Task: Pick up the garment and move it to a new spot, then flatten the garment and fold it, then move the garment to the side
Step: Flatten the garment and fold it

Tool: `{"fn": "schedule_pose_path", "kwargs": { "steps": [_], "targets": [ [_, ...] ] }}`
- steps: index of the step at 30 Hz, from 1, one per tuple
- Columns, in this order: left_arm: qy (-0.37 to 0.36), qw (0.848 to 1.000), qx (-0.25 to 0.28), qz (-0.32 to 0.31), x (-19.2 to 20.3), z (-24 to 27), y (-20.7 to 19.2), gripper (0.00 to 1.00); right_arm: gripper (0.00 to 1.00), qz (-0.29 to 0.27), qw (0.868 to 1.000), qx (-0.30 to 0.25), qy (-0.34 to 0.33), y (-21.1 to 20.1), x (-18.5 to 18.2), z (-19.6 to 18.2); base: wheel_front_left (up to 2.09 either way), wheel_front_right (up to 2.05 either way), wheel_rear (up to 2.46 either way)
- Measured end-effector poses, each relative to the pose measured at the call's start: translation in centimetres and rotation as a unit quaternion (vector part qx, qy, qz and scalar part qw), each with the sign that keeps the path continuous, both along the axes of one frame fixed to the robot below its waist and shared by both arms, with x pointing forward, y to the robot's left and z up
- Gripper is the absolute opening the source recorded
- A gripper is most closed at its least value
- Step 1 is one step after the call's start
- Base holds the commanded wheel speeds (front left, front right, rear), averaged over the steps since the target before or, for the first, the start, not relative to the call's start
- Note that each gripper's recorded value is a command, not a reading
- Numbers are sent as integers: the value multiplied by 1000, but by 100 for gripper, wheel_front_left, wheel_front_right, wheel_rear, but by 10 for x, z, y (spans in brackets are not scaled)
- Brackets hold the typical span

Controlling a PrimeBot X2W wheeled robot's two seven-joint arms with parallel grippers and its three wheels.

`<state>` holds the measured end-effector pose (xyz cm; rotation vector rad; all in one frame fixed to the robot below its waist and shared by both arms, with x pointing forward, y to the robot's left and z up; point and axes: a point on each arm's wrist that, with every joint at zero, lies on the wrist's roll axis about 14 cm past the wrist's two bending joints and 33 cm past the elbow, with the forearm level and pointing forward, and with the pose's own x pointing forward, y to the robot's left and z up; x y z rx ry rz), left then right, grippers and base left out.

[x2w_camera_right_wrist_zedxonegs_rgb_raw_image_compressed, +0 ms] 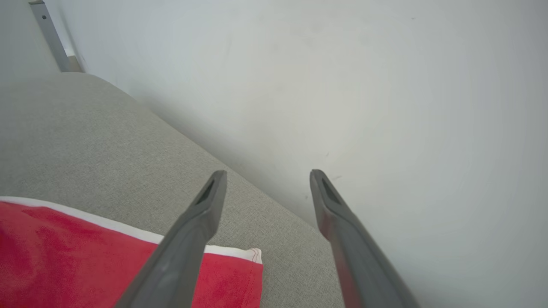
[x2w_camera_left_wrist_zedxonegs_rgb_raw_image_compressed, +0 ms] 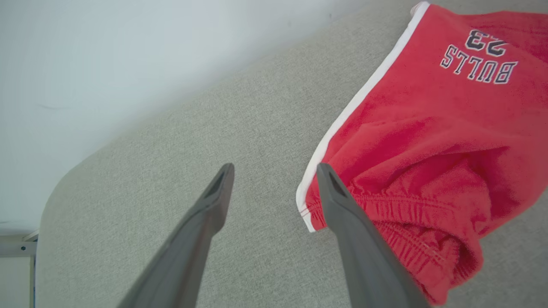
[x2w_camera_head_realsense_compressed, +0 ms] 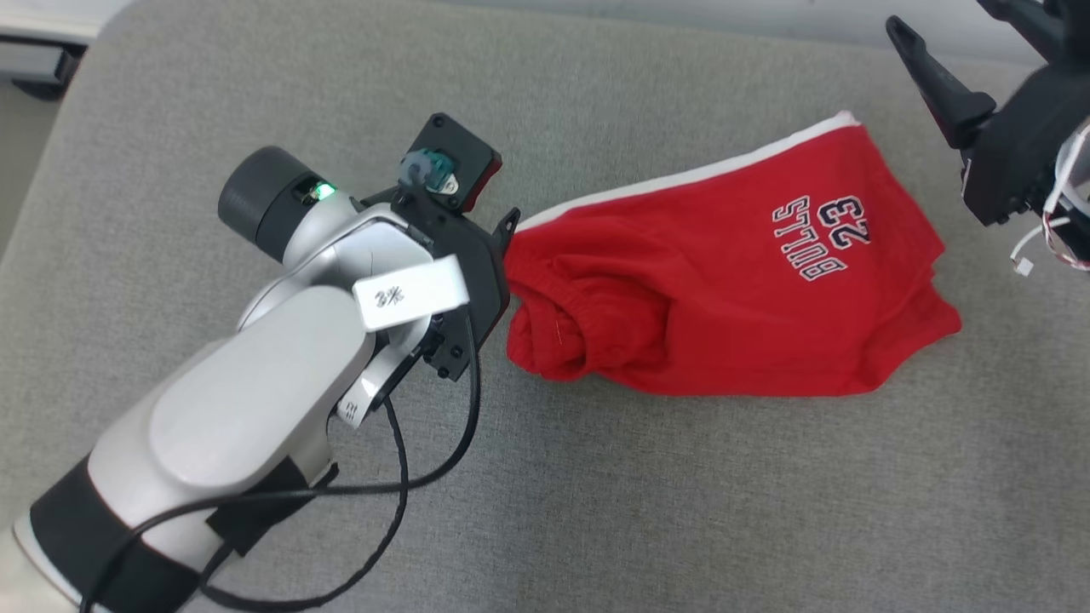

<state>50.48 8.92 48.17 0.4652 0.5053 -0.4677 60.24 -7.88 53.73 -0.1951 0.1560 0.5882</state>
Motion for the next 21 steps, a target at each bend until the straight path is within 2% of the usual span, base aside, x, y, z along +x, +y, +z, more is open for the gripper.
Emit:
{"fn": "schedule_pose_path", "kwargs": {
  "steps": [6,9,15,21],
  "targets": [
    [-63,995,-78,16,-15,38,-8,100,100,-38,996,57,-63,-20,-12,36,0,0,0],
    [-70,990,-116,36,-29,43,-4,100,100,-55,992,89,-74,-25,-29,41,0,0,0],
    [-95,980,-164,65,-59,51,2,100,100,-95,985,119,-82,-43,-67,39,0,0,0],
    [-153,954,-234,112,-89,66,12,100,100,-160,966,180,-93,-66,-114,34,0,0,0]
  ]
}}
